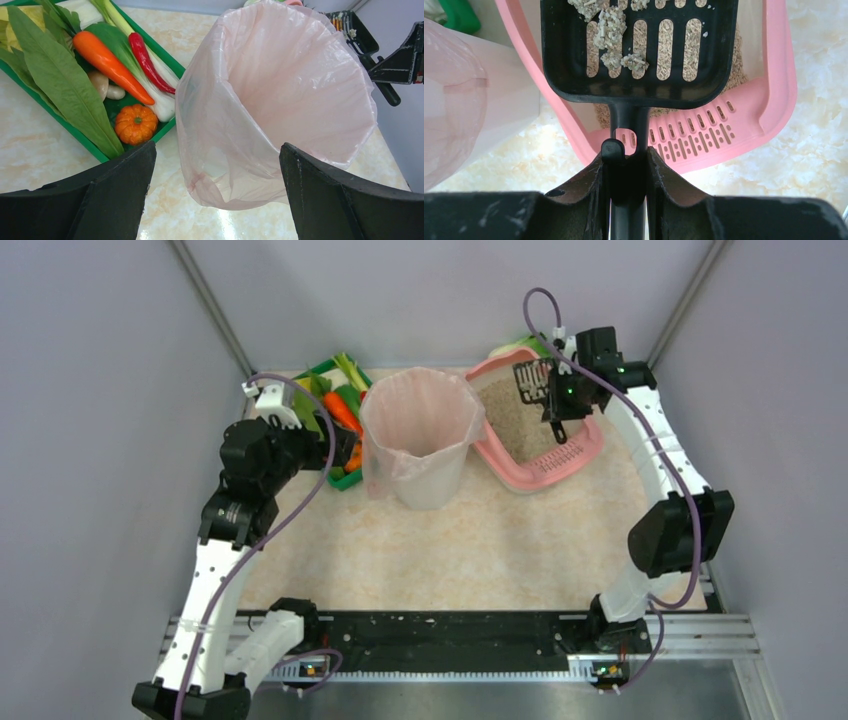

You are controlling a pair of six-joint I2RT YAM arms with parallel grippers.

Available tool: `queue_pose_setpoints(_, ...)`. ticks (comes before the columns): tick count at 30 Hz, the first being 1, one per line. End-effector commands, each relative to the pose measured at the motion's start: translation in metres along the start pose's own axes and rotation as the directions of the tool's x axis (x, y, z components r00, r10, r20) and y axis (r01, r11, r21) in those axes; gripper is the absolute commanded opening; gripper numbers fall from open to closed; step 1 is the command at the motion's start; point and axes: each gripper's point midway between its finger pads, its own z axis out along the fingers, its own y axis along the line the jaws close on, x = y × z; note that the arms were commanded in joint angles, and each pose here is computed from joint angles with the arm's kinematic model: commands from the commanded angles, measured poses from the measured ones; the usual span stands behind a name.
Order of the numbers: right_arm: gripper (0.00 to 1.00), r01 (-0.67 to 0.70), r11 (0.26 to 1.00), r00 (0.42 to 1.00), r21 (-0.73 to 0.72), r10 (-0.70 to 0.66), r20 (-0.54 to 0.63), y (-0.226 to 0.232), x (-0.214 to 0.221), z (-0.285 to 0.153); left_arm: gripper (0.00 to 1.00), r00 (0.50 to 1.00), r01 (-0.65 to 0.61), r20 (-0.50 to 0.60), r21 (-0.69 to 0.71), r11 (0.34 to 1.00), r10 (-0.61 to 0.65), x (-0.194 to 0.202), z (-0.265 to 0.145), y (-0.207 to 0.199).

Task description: Clean the litter box

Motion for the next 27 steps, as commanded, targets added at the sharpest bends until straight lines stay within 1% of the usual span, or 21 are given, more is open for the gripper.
queue_pose_setpoints(1,0.0,0.016,1.0,0.988,-0.023,-0.012,0.155,0.011,-0.039,-0.047,0.98,0.997,-0.03,0.069,0.013,0.999,0.029,-0.018,-0.008,-0.006)
queue_pose_setpoints(10,0.0,0.043,0.997,0.971,-0.07,-0.025,0.237,0.033,-0.062,-0.094,0.98,0.997,-0.02,0.068,0.018,1.0,0.019,-0.017,-0.009,-0.007)
queue_pose_setpoints(17,0.0,0.125,0.984,0.949,-0.13,-0.081,0.304,0.074,-0.08,-0.131,0.98,0.997,-0.016,0.073,0.012,1.0,0.015,-0.016,-0.011,-0.006)
queue_pose_setpoints(23,0.0,0.257,0.956,0.917,-0.144,-0.194,0.35,0.122,-0.081,-0.148,0.98,0.997,-0.019,0.076,0.008,1.0,0.018,-0.016,-0.013,-0.006)
queue_pose_setpoints(26,0.0,0.334,0.935,0.896,-0.12,-0.275,0.347,0.144,-0.073,-0.145,0.98,0.997,-0.02,0.075,0.006,1.0,0.02,-0.015,-0.012,-0.005)
queue_pose_setpoints(27,0.0,0.355,0.931,0.889,-0.083,-0.309,0.336,0.146,-0.071,-0.141,0.98,0.997,-0.021,0.074,0.006,1.0,0.021,-0.015,-0.012,-0.005)
